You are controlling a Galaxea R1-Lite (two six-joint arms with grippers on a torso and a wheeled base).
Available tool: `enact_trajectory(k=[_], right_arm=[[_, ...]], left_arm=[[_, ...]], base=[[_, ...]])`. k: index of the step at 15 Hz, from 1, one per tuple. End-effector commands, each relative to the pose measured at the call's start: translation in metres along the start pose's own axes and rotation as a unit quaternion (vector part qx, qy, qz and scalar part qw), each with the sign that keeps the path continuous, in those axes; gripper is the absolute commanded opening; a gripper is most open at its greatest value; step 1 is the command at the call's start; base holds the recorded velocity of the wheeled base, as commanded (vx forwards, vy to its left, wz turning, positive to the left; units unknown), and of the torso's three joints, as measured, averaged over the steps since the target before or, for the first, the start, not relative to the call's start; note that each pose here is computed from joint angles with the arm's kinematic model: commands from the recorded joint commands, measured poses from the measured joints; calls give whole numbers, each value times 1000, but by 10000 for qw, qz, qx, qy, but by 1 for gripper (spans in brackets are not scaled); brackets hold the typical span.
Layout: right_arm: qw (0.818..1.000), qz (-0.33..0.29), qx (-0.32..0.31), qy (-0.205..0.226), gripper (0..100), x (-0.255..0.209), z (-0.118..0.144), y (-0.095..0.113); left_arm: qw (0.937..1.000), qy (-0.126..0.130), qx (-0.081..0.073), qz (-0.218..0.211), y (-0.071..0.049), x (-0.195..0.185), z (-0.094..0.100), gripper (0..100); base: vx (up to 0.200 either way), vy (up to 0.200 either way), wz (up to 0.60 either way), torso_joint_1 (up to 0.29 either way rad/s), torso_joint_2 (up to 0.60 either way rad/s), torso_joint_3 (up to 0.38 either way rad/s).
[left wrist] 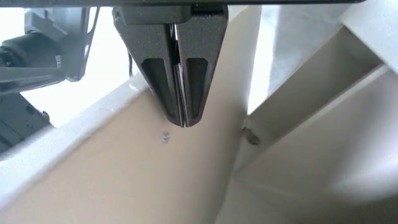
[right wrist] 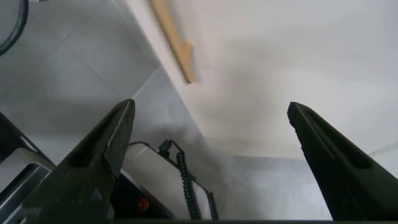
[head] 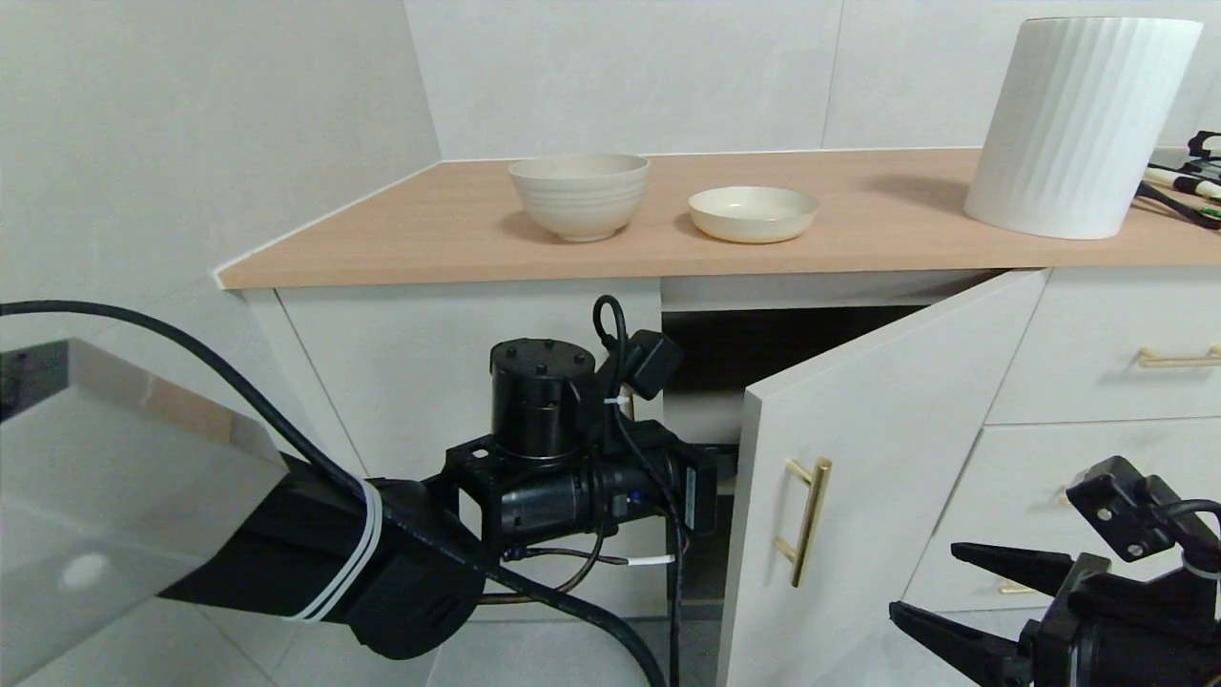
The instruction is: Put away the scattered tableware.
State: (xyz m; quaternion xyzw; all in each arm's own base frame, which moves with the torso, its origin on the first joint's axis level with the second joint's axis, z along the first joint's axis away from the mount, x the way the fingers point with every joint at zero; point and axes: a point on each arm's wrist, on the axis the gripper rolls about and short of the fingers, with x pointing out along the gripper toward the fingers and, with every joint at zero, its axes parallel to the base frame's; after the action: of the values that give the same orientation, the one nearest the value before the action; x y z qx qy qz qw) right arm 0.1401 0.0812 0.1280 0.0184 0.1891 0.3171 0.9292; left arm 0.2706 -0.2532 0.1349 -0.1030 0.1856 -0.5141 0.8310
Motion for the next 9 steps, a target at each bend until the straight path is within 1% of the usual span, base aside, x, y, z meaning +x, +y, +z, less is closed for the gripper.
enact_trajectory(k=[1,3,4,5,6,8,9], right_arm=[[9999,26,-23,-131,100,-5,2,1],[9997,89,-51,-236,100,-9,5,3],[9990,270,-112,-332,100,-14,6,8],[9988,369,-145,-294,100,-16,5,11],[9982,497,-198,-259,100,-21,5,16],[9955,849,-306,-303,100,-31,6,25],[9941,975,-348,-313,100,-35,6,29]], left_arm=[[10000,-67,2,-44,-3,2,4,0],[9999,-75,-52,-79,-3,8,5,0],[9999,-90,-71,-99,-3,10,5,0],[9999,-76,-76,-95,-3,12,4,0],[9999,-74,-68,-134,-6,14,4,0],[9997,32,-112,-217,-16,18,2,0],[9996,30,-109,-256,-23,21,3,0]], base=[[0,0,0,0,0,0],[0,0,0,0,0,0],[0,0,0,0,0,0],[0,0,0,0,0,0],[0,0,0,0,0,0],[0,0,0,0,0,0],[0,0,0,0,0,0]])
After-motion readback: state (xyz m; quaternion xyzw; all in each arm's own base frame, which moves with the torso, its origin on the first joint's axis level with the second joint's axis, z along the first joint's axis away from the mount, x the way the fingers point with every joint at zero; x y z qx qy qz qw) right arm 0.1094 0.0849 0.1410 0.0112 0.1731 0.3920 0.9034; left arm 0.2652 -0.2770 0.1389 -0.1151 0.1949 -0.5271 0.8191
